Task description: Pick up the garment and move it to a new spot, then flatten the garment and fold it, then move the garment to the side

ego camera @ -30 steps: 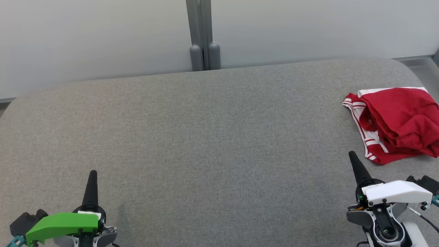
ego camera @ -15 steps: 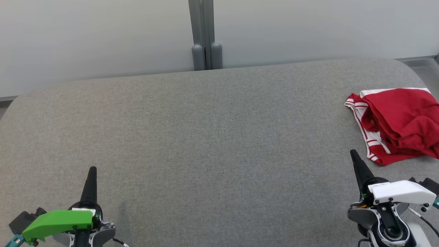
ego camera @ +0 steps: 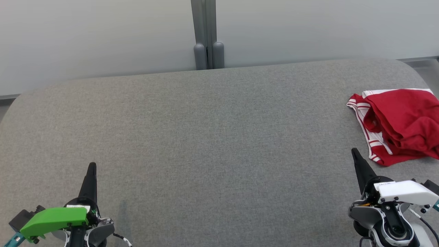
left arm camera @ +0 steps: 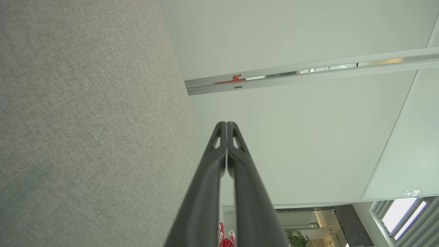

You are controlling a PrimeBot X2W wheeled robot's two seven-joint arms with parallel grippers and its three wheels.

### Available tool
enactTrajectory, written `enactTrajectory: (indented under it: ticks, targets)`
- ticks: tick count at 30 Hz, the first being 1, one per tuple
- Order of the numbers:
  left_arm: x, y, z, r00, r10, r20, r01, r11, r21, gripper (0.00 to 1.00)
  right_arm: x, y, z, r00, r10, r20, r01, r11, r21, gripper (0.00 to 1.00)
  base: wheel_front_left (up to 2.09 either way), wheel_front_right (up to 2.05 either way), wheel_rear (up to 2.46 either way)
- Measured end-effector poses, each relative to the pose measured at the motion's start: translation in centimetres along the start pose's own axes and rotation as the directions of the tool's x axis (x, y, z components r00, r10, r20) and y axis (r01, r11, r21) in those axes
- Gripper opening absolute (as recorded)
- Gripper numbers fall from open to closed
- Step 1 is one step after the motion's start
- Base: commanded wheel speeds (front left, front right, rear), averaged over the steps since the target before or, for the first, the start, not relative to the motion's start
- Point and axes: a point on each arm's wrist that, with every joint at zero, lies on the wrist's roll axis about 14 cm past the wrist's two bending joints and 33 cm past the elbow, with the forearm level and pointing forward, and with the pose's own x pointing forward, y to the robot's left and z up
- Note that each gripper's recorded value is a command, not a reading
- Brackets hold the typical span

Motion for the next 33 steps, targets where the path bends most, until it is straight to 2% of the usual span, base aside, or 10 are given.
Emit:
enactTrajectory:
  ticks: [15, 33]
  targets:
    - [0.16, -0.60, 0.39, 1.000, -0.024, 0.003, 0.024, 0.995, -0.101, 0.00, 0.20, 0.38, -0.01, 1.000, 0.018, -0.003, -0.018, 0.995, 0.100, 0.00, 0.00, 0.00, 0.00]
    - [0.19, -0.68, 0.41, 1.000, -0.027, 0.003, 0.027, 0.994, -0.105, 0.00, 0.20, 0.39, -0.01, 1.000, 0.018, -0.002, -0.018, 0.994, 0.104, 0.00, 0.00, 0.00, 0.00]
